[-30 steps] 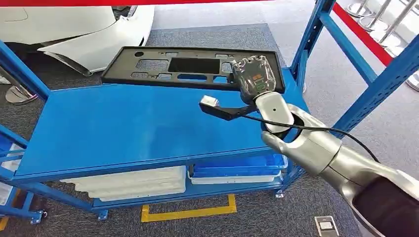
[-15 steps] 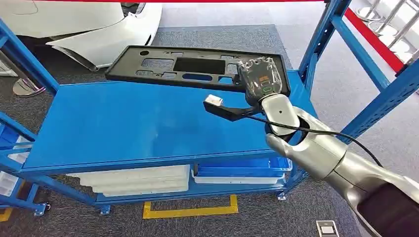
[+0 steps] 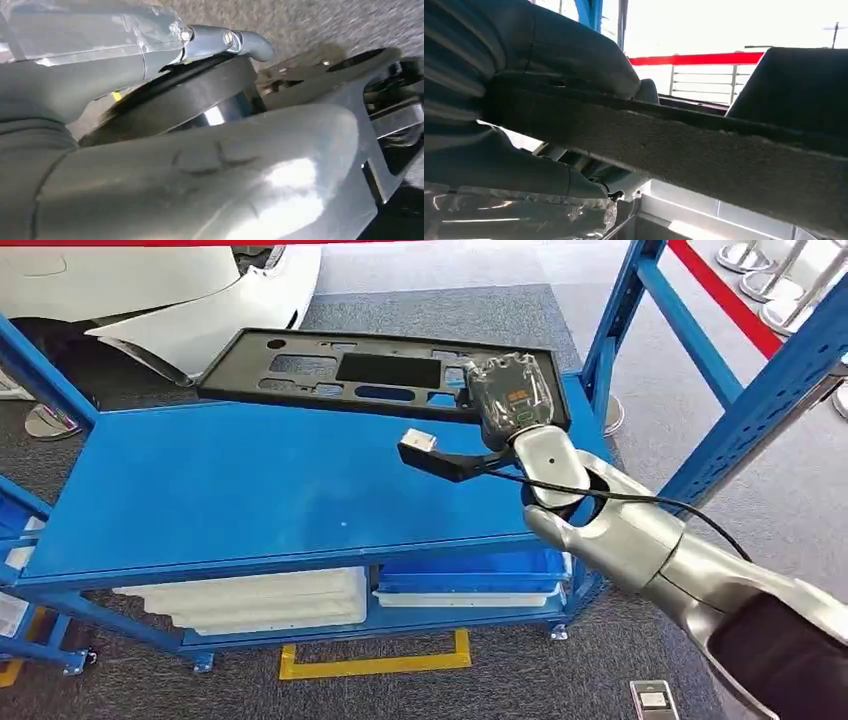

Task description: Take the parts from the cabinet and place them on the table.

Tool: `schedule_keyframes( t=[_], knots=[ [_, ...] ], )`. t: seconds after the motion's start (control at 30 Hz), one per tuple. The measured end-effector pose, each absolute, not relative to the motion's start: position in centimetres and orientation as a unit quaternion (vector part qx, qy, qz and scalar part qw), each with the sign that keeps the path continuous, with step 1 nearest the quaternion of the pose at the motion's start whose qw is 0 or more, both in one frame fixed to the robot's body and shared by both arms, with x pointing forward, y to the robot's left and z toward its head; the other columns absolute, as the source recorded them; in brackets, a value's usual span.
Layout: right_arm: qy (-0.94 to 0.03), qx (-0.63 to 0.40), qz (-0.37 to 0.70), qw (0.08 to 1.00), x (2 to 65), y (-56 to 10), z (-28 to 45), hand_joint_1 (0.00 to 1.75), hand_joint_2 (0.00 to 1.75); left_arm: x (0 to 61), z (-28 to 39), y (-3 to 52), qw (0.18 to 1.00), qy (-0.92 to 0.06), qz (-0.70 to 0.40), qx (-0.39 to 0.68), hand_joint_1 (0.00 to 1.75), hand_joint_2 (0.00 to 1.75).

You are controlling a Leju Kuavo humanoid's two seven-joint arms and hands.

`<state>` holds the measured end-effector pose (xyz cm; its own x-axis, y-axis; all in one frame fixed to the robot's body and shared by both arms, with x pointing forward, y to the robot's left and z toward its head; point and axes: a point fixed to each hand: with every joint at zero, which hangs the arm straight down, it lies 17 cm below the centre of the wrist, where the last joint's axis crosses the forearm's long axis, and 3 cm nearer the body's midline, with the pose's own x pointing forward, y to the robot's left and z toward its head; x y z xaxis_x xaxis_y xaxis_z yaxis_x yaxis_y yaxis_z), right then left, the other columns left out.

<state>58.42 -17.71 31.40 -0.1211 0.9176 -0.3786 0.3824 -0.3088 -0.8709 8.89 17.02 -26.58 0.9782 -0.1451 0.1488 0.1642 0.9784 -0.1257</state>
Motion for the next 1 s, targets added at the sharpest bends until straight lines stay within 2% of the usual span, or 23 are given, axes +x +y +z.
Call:
schedule_keyframes(
  t=[1.0],
  knots=[
    [-0.527, -0.607, 0.525, 0.279, 58.7, -19.3, 30.8, 1.75, 1.75, 9.1, -26.6, 17.0, 0.992, -0.07, -0.077, -0.07, 0.0, 0.0]
  ],
)
